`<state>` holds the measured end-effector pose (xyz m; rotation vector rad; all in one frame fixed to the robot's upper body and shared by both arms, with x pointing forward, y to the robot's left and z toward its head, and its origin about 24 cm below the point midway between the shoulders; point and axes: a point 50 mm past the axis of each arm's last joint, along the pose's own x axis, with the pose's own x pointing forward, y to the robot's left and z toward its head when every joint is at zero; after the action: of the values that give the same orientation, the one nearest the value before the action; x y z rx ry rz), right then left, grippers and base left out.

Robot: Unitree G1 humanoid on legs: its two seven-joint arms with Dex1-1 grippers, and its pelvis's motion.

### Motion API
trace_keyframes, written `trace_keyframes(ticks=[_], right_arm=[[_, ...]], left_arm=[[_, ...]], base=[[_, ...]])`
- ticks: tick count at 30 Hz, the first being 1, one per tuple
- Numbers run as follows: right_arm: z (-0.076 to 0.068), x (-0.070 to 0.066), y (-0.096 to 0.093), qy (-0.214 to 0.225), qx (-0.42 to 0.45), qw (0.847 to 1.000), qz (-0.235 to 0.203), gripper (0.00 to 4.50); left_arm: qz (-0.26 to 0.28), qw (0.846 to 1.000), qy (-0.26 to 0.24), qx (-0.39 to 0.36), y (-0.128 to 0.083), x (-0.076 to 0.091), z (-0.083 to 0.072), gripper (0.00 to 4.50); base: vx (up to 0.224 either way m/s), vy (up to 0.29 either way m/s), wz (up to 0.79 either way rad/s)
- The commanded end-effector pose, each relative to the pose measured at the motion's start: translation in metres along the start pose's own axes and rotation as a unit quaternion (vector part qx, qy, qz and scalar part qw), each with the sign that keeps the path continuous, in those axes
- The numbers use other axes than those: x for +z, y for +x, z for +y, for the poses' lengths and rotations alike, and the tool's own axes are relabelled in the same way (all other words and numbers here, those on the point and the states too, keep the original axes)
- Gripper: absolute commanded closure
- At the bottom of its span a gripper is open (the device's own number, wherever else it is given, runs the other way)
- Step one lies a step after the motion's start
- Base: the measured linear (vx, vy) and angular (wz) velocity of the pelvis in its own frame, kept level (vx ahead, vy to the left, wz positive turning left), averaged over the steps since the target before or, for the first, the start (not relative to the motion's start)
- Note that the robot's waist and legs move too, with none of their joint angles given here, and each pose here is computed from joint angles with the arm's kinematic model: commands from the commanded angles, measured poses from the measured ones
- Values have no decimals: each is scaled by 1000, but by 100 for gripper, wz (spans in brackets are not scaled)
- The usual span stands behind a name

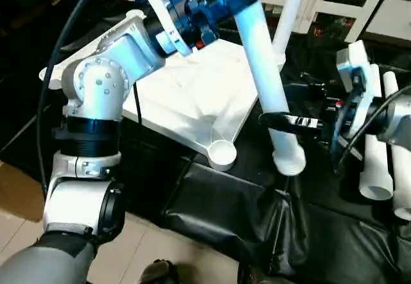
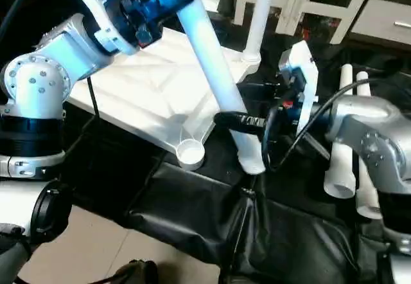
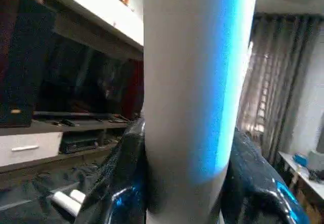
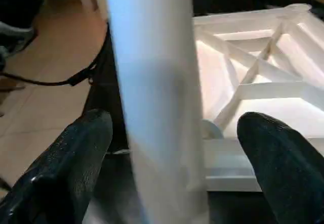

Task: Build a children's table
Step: Pick table leg

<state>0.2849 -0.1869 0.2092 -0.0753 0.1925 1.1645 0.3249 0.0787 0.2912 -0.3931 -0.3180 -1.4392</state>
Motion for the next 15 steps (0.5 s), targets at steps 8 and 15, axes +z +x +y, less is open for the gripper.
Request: trace_keyframes(ticks=[8,15], right_arm=[[14,-6,-5,14,70,996,46,17],[12,-6,-5,1,62,996,56,17]], left_arm=[[9,998,20,-54,6,9,-14,299],[2,998,18,-66,7,12,-15,299]], base=[[0,0,0],[0,0,0]])
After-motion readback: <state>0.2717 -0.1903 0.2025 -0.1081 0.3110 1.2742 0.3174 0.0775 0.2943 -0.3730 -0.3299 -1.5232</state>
